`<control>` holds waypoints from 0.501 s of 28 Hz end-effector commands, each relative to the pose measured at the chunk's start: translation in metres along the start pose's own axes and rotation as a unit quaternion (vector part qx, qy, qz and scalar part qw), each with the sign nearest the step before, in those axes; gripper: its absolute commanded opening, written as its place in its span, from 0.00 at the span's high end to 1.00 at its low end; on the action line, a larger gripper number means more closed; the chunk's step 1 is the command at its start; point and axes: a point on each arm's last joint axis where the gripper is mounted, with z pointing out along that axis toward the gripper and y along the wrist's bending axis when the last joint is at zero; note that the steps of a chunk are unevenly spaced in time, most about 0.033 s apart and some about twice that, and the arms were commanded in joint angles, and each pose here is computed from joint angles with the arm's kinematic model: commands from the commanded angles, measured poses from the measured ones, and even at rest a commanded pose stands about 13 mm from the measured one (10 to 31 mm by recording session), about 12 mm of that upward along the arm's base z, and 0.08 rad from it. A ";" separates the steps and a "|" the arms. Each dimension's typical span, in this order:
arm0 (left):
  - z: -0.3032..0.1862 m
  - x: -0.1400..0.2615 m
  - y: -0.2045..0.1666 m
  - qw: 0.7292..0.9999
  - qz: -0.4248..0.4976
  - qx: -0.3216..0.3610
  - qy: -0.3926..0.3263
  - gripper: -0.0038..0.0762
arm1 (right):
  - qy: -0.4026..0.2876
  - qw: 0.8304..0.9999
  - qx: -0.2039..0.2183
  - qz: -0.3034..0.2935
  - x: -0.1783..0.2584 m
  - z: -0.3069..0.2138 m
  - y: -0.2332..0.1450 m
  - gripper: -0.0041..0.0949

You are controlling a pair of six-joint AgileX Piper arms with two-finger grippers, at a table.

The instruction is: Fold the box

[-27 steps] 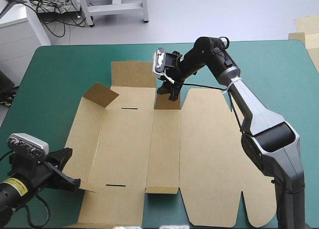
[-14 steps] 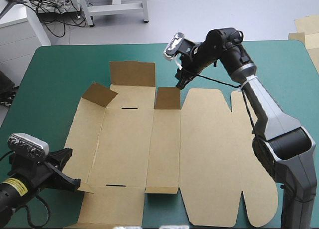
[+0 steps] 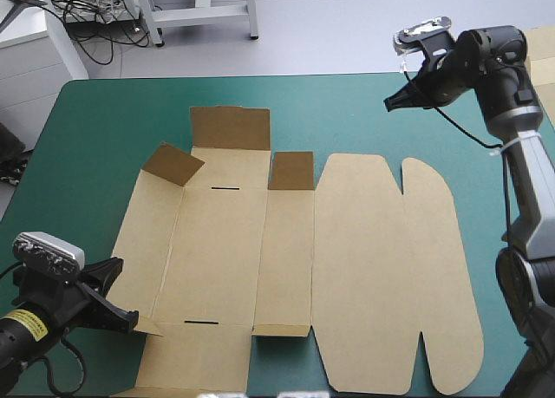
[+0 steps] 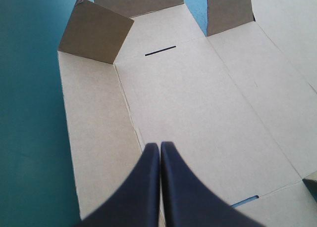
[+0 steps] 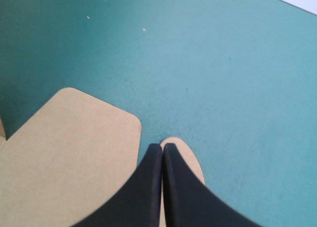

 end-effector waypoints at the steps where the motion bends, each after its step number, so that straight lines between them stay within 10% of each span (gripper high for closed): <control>1: -0.004 -0.011 0.000 0.999 -0.005 -0.001 -0.037 0.96 | -0.010 0.999 0.028 0.021 0.016 -0.042 -0.005 0.98; 14: -0.004 -0.011 0.002 0.999 0.005 -0.013 -0.037 0.96 | 0.031 0.999 0.020 0.030 0.108 -0.080 0.020 0.98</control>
